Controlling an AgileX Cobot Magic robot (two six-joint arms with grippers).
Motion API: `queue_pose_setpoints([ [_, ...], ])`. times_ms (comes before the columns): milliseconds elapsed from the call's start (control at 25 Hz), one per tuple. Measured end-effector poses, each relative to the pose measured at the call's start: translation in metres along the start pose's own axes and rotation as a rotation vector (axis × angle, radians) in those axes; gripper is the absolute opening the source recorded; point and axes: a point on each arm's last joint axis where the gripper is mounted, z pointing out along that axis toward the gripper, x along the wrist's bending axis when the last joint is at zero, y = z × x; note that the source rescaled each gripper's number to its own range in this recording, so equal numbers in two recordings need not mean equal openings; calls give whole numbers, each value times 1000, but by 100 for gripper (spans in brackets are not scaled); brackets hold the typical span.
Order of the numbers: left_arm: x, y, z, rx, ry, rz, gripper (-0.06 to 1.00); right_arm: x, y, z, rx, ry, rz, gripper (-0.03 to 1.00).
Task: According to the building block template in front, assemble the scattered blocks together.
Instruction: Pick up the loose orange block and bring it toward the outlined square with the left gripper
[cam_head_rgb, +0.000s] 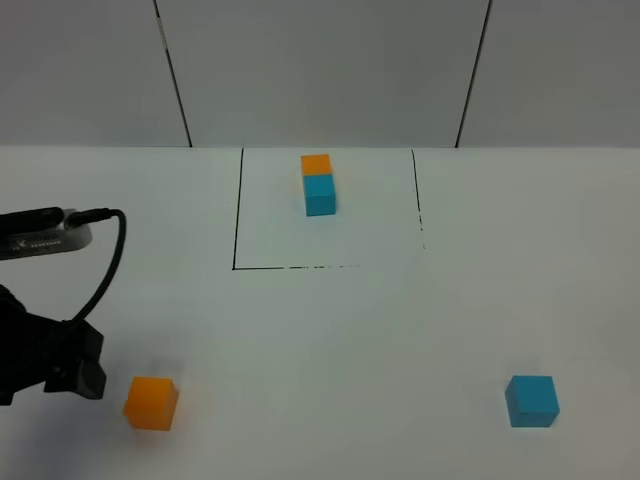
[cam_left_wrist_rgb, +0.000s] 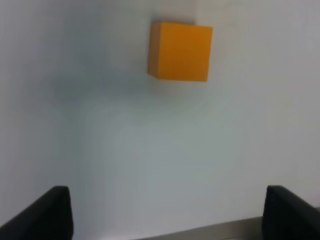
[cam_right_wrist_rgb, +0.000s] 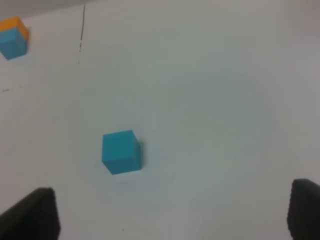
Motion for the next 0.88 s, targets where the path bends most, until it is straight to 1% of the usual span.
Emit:
queue_pose_setpoints([
  [120,-8,4,9,4,52,28,62,0,0,0,0,0,0,82],
  [200,-12,6,16,18,63,42,62,0,0,0,0,0,0,82],
  [320,-18,10,29,43,67,55,62,0,0,0,0,0,0,82],
  [600,-18,21,58,89,84,15,62,0,0,0,0,0,0,82],
  [800,-19,30,70,56,77,11,62,0,0,0,0,0,0,82],
  [880,-18,31,76,63,79,10,62,0,0,0,0,0,0,82],
])
